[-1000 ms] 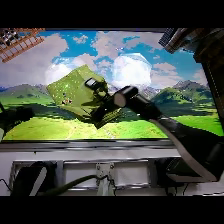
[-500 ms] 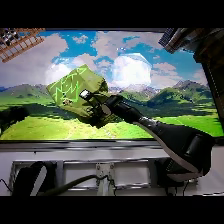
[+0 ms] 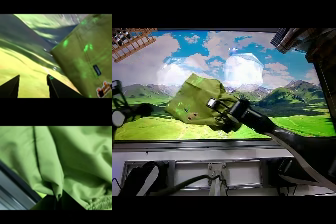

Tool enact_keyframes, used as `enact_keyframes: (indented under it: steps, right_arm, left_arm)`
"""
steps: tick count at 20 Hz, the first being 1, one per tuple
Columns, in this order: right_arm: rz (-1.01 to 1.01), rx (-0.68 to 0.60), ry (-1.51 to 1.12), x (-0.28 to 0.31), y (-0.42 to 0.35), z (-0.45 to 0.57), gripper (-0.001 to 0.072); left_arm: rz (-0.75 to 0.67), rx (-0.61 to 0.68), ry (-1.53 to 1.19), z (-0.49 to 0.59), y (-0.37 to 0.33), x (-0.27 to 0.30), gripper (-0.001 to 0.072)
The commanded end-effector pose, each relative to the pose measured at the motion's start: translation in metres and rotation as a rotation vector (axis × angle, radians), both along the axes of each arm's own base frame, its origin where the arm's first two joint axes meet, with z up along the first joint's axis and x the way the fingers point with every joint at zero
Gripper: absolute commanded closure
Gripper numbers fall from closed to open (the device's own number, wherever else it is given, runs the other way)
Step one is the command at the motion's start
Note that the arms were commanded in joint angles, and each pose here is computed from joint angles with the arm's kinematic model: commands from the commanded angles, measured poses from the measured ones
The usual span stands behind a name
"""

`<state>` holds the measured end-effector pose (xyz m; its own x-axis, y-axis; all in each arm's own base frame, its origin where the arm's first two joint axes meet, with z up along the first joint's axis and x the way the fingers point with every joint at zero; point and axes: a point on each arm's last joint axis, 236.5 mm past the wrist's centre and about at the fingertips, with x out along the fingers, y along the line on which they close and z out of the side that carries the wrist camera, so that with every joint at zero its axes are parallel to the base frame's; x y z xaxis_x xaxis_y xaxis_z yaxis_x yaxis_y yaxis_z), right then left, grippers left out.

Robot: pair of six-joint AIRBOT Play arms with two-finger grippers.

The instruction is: Fold the clothes and pants, and hang the long-sleeved shirts on hangers.

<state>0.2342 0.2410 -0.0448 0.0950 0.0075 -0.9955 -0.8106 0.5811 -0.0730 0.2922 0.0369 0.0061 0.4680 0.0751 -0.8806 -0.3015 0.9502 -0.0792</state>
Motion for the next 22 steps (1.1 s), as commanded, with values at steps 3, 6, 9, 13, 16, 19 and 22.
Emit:
enact_keyframes:
  steps: [3,6,9,13,16,19,22]
  right_arm:
    - [-0.011,-0.1,-0.043,-0.017,-0.054,-0.001,0.0673]
    - [-0.014,-0.084,-0.068,-0.012,-0.051,0.0,0.0674]
    - [-0.016,-0.069,-0.079,-0.009,-0.047,0.0,0.0674]
    - [-0.022,-0.065,-0.077,-0.01,-0.046,0.0,0.0674]
    - [-0.029,-0.057,-0.065,-0.012,-0.045,-0.001,0.0675]
    - [-0.039,-0.052,-0.052,-0.016,-0.044,-0.001,0.0675]
    - [-0.044,-0.058,-0.049,-0.017,-0.046,0.0,0.0675]
  left_arm:
    - [-0.144,-0.326,0.245,-0.067,-0.078,-0.009,0.0339]
    - [-0.161,-0.419,0.329,-0.088,-0.098,-0.026,0.0338]
    - [-0.128,-0.457,0.313,-0.099,-0.105,-0.028,0.0338]
    - [-0.129,-0.466,0.232,-0.098,-0.115,-0.012,0.0338]
    - [-0.149,-0.436,0.173,-0.097,-0.12,0.001,0.0339]
    - [-0.152,-0.438,0.182,-0.105,-0.128,0.003,0.0338]
    - [-0.149,-0.445,0.211,-0.11,-0.128,-0.002,0.0338]
